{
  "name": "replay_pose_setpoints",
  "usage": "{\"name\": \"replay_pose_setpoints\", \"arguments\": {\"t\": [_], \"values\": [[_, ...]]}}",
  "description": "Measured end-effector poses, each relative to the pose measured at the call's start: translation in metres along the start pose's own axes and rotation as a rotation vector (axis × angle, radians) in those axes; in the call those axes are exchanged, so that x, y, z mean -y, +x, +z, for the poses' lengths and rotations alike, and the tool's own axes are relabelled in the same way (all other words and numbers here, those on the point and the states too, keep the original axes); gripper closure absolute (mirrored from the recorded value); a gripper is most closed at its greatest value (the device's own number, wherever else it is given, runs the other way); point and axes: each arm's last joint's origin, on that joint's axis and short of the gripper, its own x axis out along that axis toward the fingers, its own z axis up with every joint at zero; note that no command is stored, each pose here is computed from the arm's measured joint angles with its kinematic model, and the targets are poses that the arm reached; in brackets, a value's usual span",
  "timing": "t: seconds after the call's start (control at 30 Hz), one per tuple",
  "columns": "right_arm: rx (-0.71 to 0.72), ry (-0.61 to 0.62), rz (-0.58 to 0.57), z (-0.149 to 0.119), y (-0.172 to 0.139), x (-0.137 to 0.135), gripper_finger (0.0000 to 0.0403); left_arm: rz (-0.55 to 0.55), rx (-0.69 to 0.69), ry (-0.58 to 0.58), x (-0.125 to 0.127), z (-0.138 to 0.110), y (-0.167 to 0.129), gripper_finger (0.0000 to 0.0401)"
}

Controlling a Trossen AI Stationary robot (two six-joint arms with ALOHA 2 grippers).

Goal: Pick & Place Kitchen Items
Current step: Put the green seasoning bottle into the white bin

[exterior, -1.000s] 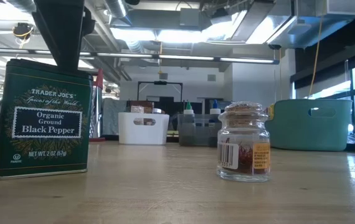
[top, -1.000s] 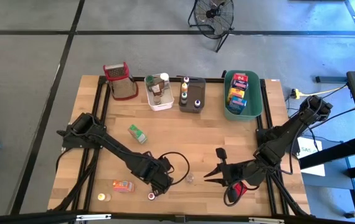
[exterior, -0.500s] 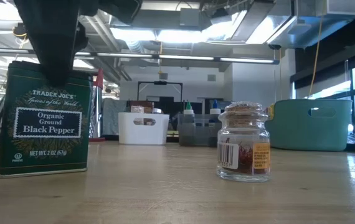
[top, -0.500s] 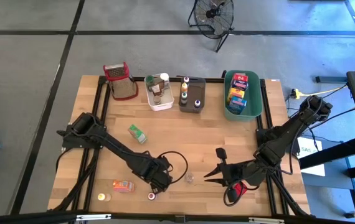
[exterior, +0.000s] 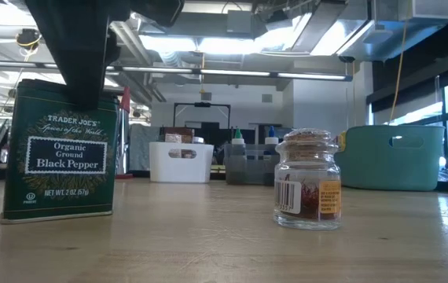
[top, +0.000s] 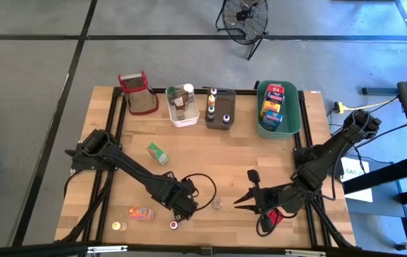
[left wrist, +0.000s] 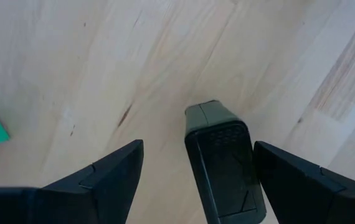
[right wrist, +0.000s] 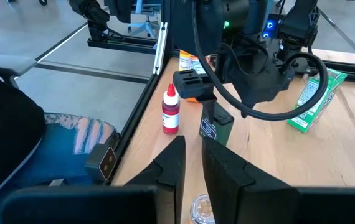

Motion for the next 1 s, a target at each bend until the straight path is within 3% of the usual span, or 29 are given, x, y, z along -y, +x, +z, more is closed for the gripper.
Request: {"name": "replay_pose_setpoints", "arguments": {"t": [1.0], "values": [[-0.007,-0.004,-0.002,-0.0008,0.0000,0.0002,0.0345,0.011,0.036,0.059,0.0005,0.0026,0.0017,0.0103]]}}
